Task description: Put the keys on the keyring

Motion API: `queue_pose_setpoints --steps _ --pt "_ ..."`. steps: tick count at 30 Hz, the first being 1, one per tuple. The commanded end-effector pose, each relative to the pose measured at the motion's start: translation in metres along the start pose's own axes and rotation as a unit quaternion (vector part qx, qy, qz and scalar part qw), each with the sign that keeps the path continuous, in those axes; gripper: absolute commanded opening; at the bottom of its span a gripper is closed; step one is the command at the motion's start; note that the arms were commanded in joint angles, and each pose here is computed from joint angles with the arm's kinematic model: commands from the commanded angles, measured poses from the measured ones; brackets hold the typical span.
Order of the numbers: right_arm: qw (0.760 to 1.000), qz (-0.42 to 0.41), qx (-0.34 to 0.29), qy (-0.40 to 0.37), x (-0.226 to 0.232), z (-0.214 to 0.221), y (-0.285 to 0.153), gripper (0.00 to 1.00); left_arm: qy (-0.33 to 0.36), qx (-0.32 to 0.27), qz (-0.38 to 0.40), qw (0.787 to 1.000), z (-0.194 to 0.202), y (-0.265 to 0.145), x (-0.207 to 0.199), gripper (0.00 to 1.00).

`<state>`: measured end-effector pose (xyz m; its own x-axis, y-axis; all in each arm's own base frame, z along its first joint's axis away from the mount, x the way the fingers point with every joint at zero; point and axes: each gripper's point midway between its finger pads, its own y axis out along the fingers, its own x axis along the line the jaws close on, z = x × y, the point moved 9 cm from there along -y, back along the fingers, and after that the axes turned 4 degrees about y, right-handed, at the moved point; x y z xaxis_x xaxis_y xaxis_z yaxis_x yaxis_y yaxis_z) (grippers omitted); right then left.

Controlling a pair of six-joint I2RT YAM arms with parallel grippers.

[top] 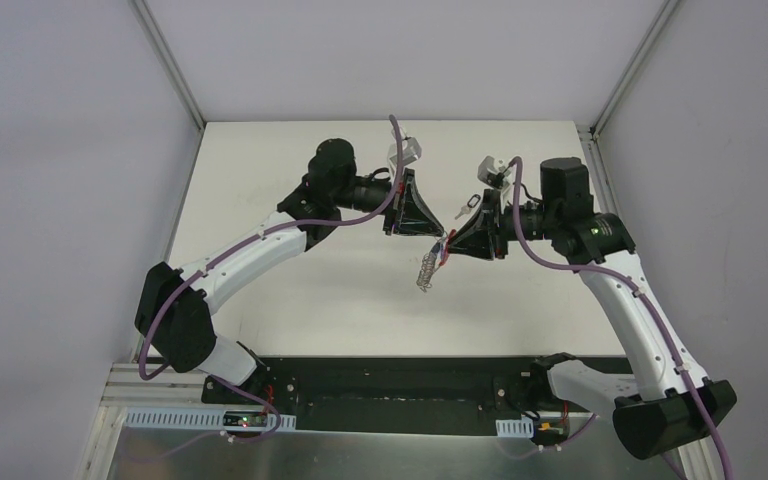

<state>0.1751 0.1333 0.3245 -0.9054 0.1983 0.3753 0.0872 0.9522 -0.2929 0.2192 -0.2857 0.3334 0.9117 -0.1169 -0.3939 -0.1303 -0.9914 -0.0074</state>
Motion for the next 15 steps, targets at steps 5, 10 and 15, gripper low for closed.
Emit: queue_pose_setpoints --steps 5,10,15 --pt "1.000 -0.013 -0.022 -0.013 -0.0009 -0.0190 -0.0004 0.25 0.028 -0.026 0.007 0.999 -0.0143 -0.0048 -0.0093 0.00" --pt "1.000 -0.017 -0.022 -0.006 -0.0051 -0.0209 0.0027 0.25 0.026 -0.027 0.007 0.999 -0.0141 -0.0043 -0.0087 0.00" --pt "0.999 -0.025 -0.022 -0.002 -0.0064 -0.0219 0.0047 0.25 0.025 -0.025 0.008 0.999 -0.0124 -0.0038 -0.0070 0.00"
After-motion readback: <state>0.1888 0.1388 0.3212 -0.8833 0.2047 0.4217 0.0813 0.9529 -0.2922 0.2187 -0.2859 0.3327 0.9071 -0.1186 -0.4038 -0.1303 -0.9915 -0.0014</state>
